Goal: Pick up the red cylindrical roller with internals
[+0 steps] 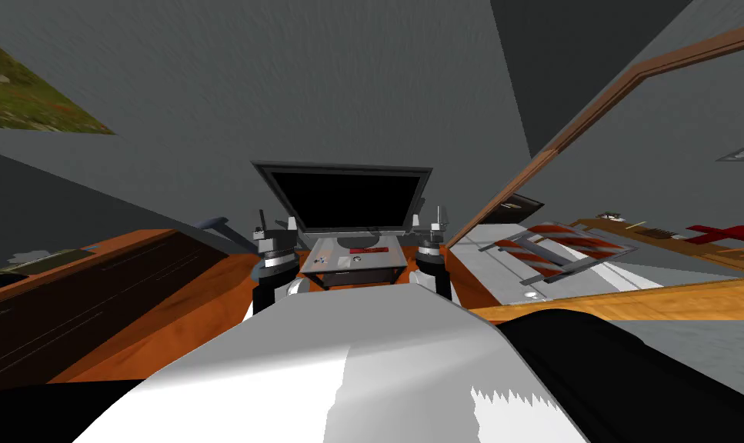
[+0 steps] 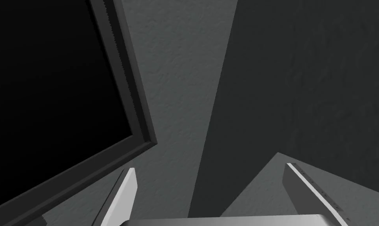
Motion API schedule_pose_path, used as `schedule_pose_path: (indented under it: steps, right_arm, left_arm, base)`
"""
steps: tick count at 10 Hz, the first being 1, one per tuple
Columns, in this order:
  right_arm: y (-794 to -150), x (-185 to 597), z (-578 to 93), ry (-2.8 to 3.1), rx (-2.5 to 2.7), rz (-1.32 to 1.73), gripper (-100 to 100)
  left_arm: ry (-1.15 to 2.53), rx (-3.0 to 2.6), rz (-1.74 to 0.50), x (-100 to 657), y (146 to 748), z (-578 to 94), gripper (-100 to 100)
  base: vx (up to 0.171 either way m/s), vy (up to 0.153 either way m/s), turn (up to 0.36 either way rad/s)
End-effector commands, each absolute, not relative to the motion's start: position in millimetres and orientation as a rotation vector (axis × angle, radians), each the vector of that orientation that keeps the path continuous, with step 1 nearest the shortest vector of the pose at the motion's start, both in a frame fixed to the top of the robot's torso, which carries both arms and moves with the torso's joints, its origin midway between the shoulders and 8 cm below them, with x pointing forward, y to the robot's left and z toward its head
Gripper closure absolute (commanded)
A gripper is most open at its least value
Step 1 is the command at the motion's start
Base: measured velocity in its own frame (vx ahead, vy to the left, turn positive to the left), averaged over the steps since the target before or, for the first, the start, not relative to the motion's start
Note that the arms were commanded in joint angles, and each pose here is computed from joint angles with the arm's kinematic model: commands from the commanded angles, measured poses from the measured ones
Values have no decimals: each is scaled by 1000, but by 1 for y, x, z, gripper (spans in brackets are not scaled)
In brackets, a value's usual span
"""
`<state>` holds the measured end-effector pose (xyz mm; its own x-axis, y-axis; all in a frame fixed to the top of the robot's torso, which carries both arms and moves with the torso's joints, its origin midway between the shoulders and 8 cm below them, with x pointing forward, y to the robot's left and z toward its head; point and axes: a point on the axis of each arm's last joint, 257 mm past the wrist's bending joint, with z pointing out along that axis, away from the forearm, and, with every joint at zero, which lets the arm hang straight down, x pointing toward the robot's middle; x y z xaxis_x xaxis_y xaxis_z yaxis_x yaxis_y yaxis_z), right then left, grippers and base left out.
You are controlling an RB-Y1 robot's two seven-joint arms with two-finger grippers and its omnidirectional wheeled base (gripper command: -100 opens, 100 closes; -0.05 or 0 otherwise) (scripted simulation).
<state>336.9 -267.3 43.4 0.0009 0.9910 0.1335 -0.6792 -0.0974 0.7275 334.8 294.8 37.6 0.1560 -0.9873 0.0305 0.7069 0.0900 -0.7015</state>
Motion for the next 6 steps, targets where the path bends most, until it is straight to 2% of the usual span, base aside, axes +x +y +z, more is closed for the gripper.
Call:
schedule_pose_path:
  steps: [1,6]
  right_arm:
    - [-258,344,30,628,735,1511,-100]
    - [-231,366,-41,921,721,1427,-100]
  left_arm:
    - [525,-663,-1349,335,295,38,0]
    - [525,-663,-1349,335,295,38,0]
  base:
    - [-12,5,124]
    - [-28,3,212]
